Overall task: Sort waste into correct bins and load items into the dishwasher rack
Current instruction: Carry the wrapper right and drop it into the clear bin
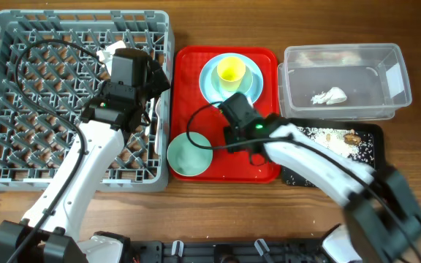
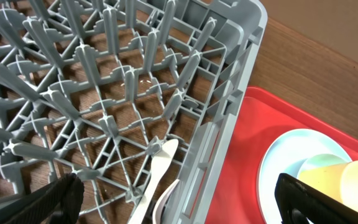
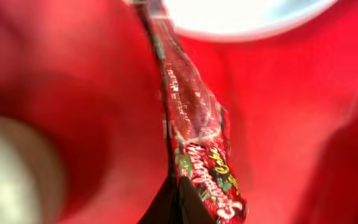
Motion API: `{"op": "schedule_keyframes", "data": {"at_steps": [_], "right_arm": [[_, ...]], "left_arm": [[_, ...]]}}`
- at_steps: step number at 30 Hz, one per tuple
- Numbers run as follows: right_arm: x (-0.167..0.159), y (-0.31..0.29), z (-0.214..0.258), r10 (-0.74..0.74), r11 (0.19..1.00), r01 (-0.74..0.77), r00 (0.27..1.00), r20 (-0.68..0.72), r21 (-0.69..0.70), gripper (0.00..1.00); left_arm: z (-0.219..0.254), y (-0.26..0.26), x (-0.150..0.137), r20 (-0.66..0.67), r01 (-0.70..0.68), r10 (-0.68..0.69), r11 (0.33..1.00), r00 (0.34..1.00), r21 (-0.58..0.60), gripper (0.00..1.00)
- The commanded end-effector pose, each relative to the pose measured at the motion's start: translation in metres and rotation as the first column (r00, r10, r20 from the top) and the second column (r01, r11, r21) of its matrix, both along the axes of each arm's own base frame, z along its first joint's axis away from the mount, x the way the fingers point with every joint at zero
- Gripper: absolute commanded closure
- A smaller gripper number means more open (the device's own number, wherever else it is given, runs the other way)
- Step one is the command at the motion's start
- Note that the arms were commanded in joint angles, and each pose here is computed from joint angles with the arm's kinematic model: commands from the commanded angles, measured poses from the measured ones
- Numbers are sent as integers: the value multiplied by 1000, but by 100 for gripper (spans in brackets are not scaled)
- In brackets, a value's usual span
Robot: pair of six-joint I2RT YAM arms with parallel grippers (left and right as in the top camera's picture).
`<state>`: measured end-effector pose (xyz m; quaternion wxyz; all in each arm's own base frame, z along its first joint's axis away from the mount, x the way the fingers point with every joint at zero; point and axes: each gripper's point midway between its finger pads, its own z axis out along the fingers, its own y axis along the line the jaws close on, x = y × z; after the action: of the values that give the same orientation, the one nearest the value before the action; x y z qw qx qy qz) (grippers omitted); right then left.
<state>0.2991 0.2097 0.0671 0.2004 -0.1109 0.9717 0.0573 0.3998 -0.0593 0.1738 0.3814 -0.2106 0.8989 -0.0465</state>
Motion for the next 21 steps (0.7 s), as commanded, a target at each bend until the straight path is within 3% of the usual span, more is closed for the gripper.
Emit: {"op": "schedule_keyframes", "data": {"at_steps": [1, 4, 7, 13, 17, 18, 19, 20, 21], "right_arm": [[16, -9, 104, -40, 995, 14, 961, 273, 97, 96], [23, -55, 158, -175, 984, 169, 867, 466, 56, 96], [28, -119, 175, -300, 919, 391, 771, 562, -47, 96], [64, -202, 137, -486, 786, 611, 704, 518, -93, 96], [93, -221, 98, -537, 797, 602, 736, 412, -38, 88], [98, -220, 90, -522, 818, 574, 762, 384, -27, 80], [103, -219, 83, -500, 840, 542, 787, 362, -18, 66], [105, -219, 81, -491, 848, 530, 795, 358, -16, 43], [106, -222, 81, -498, 843, 538, 789, 359, -11, 27]], "left_arm": [[-1, 0, 0, 2, -8, 8, 1000, 1000, -15, 0], [-1, 0, 0, 2, -8, 8, 1000, 1000, -16, 0], [-1, 0, 0, 2, -8, 8, 1000, 1000, -16, 0], [-1, 0, 0, 2, -8, 8, 1000, 1000, -16, 0], [-1, 0, 0, 2, -8, 8, 1000, 1000, -16, 0], [-1, 0, 0, 2, -8, 8, 1000, 1000, -16, 0], [-1, 0, 0, 2, -8, 8, 1000, 1000, -16, 0], [-1, 0, 0, 2, -8, 8, 1000, 1000, -16, 0], [-1, 0, 0, 2, -8, 8, 1000, 1000, -16, 0]]}}
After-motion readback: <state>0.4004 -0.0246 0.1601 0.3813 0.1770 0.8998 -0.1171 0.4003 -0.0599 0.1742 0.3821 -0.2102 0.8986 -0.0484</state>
